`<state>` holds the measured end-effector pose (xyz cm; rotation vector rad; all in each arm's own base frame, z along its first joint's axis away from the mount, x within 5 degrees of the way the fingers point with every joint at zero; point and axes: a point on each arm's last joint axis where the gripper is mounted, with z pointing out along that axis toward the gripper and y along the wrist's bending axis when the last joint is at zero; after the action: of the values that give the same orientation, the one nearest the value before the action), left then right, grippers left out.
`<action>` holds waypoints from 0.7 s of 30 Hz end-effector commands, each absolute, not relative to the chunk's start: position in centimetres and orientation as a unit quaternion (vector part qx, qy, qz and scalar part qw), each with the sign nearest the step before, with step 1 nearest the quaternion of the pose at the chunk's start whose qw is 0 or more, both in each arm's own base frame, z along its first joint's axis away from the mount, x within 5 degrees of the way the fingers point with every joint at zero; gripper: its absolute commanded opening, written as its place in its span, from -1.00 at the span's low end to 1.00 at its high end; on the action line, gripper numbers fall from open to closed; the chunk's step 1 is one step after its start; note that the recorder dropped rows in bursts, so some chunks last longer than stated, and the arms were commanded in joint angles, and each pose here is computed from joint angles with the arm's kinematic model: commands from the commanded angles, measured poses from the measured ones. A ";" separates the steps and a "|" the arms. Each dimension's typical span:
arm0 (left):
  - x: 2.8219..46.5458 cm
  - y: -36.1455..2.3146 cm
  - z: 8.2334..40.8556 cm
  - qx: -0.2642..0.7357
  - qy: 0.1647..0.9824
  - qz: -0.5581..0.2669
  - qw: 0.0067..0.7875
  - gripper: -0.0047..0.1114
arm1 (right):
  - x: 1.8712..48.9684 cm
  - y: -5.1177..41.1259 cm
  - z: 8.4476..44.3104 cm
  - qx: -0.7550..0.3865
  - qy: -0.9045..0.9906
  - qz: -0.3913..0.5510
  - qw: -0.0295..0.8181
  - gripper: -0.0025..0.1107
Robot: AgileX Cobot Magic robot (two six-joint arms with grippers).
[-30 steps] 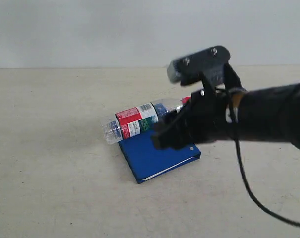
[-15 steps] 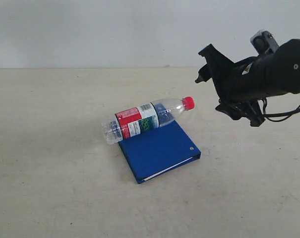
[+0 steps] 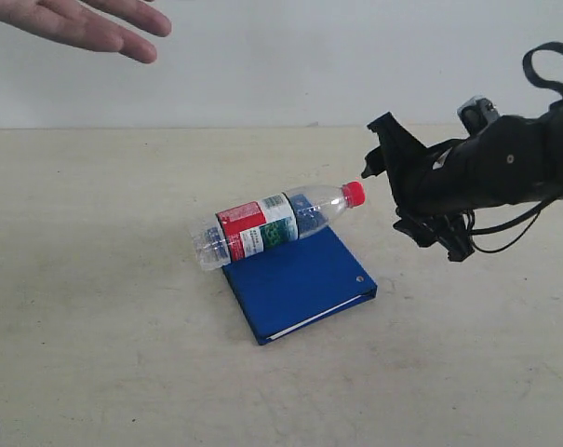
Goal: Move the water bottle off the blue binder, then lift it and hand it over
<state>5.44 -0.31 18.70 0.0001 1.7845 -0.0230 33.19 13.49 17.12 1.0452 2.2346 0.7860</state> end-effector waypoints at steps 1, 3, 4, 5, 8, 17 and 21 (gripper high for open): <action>5.5 -0.3 18.7 -0.004 0.776 -0.013 0.631 -0.84 | 33.9 13.4 15.9 0.395 0.823 0.295 0.283 0.21; 5.5 -0.3 18.7 -0.004 0.776 -0.013 0.631 -0.84 | 34.2 13.5 15.3 0.395 0.822 0.294 0.285 0.21; 5.5 -0.3 18.7 -0.004 0.776 -0.013 0.631 -0.84 | 34.3 13.5 14.9 0.396 0.821 0.294 0.286 0.21; 5.5 -0.3 18.7 -0.004 0.776 -0.013 0.631 -0.84 | 34.5 13.5 14.7 0.398 0.818 0.296 0.290 0.21; 5.5 -0.3 18.7 -0.004 0.776 -0.013 0.631 -0.84 | 34.9 13.6 14.2 0.407 0.805 0.310 0.300 0.21; 5.5 -0.3 18.7 -0.004 0.776 -0.013 0.631 -0.84 | 36.2 16.1 13.3 0.403 0.732 0.478 0.269 0.21; 5.5 -0.3 18.7 -0.004 0.776 -0.013 0.631 -0.84 | 36.5 16.7 11.8 0.376 0.750 0.479 0.258 0.21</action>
<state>5.44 -0.31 18.70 0.0001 1.7845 -0.0230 36.29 16.34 12.42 1.0708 2.0069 1.2621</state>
